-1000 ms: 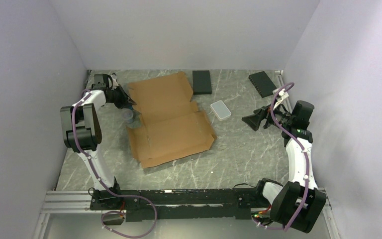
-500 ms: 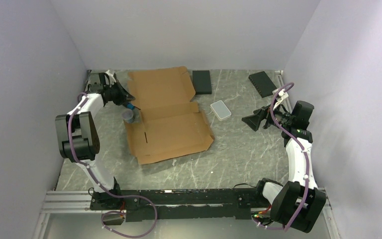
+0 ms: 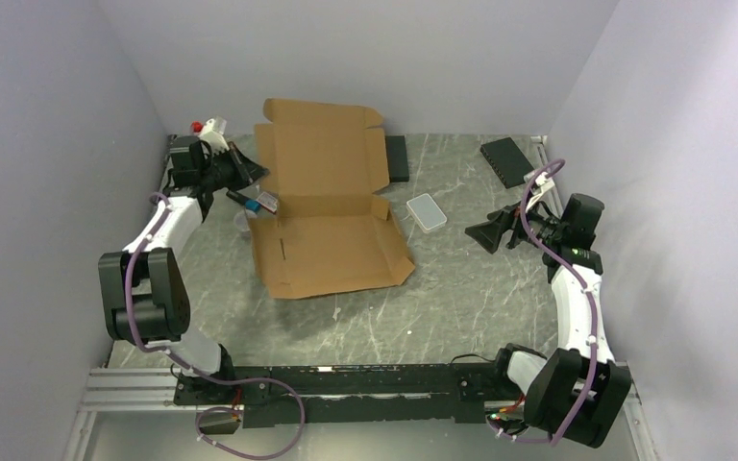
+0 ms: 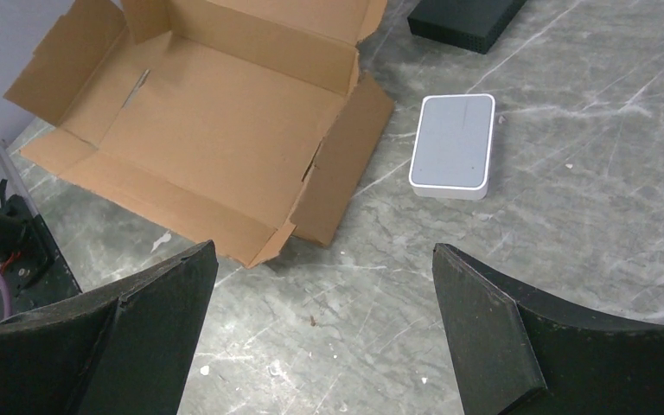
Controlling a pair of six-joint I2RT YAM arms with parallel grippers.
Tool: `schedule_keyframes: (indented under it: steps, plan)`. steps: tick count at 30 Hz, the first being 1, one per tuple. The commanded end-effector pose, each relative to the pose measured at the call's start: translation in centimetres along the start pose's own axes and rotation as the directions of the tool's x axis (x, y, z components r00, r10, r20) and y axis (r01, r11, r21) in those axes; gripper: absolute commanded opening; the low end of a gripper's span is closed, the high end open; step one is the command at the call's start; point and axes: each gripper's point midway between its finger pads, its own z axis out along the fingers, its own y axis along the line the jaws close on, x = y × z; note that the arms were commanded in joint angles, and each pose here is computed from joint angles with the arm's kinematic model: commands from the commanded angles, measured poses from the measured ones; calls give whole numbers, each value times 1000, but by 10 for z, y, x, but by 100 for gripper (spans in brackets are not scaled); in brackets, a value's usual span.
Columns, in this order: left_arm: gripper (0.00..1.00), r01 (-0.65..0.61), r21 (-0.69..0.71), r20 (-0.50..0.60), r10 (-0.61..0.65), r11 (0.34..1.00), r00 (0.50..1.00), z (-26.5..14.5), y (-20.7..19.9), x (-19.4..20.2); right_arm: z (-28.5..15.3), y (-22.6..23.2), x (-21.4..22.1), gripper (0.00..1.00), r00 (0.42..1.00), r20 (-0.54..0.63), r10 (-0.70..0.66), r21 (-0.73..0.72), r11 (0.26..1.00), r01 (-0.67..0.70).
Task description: Fold the paper box
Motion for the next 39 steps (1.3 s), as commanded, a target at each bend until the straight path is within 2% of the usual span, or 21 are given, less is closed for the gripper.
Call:
schedule_keyframes:
  steps: [1,8,14,19,26,33,39]
  plan:
    - [0,-173,104,85,164,979,983,-14,-49,-18,7,8,-1,100,998,1,-56,-53,997,56]
    - [0,-273,165,111,257,948,960,-26,-84,-10,39,12,23,100,989,-96,-110,-63,993,104]
    - [0,-399,278,132,377,874,917,-33,-123,8,50,27,20,100,993,-67,-97,-171,982,84]
    - [0,-492,307,190,454,814,870,-48,-138,9,47,32,16,100,981,-65,-181,-211,964,164]
    - [0,-590,384,269,526,710,807,-65,-165,16,43,40,-45,100,915,-8,-402,-251,887,388]
    - [0,-650,429,324,565,627,759,-81,-186,22,54,50,-90,100,834,-103,-542,-361,802,476]
    - [0,-665,477,346,573,575,743,-88,-201,30,70,72,-156,100,729,-24,-684,-283,704,651]
